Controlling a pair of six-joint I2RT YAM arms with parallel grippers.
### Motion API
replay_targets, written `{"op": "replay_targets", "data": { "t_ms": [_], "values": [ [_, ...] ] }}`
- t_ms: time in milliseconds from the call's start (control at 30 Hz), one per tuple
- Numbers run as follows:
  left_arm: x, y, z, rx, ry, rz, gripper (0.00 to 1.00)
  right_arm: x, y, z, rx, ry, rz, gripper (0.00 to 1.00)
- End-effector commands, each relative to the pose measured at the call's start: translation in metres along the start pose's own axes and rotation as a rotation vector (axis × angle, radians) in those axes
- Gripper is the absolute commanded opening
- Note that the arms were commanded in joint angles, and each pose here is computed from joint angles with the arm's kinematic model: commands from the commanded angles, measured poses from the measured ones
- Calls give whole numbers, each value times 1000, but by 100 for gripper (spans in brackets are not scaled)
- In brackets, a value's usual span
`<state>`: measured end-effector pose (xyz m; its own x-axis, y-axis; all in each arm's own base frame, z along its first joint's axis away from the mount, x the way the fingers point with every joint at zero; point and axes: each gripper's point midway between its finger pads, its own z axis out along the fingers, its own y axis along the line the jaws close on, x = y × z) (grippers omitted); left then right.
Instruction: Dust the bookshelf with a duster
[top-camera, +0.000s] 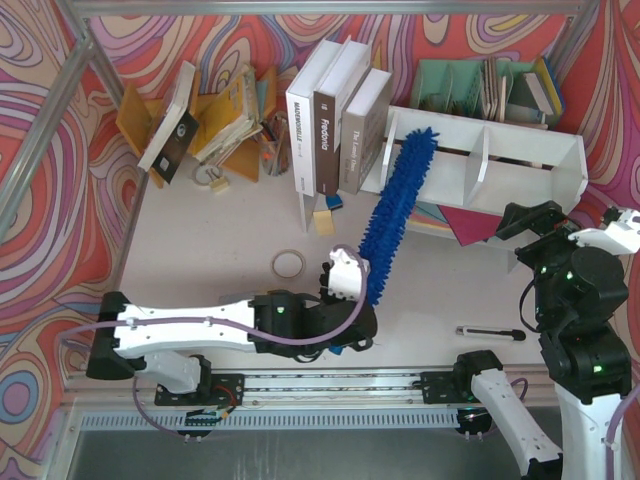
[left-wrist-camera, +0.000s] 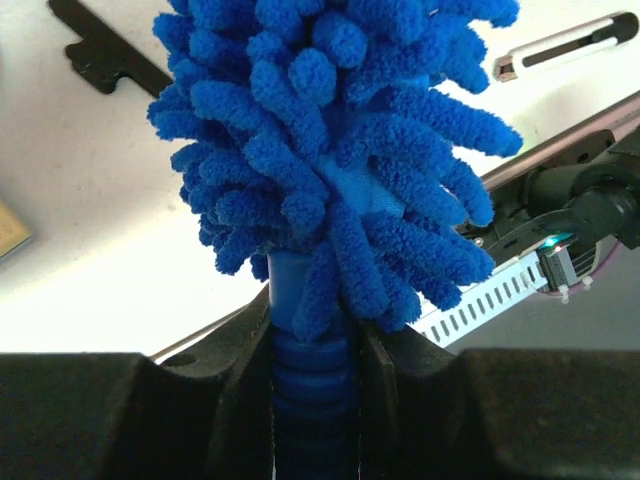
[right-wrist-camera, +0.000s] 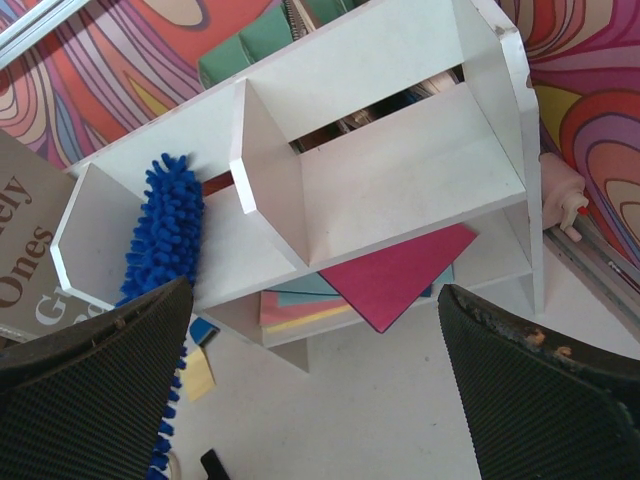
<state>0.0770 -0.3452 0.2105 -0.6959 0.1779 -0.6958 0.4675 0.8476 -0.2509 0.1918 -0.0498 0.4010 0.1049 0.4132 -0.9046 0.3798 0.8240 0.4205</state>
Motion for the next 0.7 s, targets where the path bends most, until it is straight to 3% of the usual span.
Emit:
{"op": "replay_targets", "data": {
  "t_ms": [0, 467, 667],
  "values": [
    [-26, -35, 5, 70, -71, 23, 0, -1, -1, -3, -4, -7, 6, 99],
    [-63, -11, -25, 17, -213, -18, 0, -3, -1, -3, -4, -13, 1, 99],
    [-49, 2, -15, -37, -193, -23, 0, -3, 2, -1, -10, -7, -2, 99]
  ]
}}
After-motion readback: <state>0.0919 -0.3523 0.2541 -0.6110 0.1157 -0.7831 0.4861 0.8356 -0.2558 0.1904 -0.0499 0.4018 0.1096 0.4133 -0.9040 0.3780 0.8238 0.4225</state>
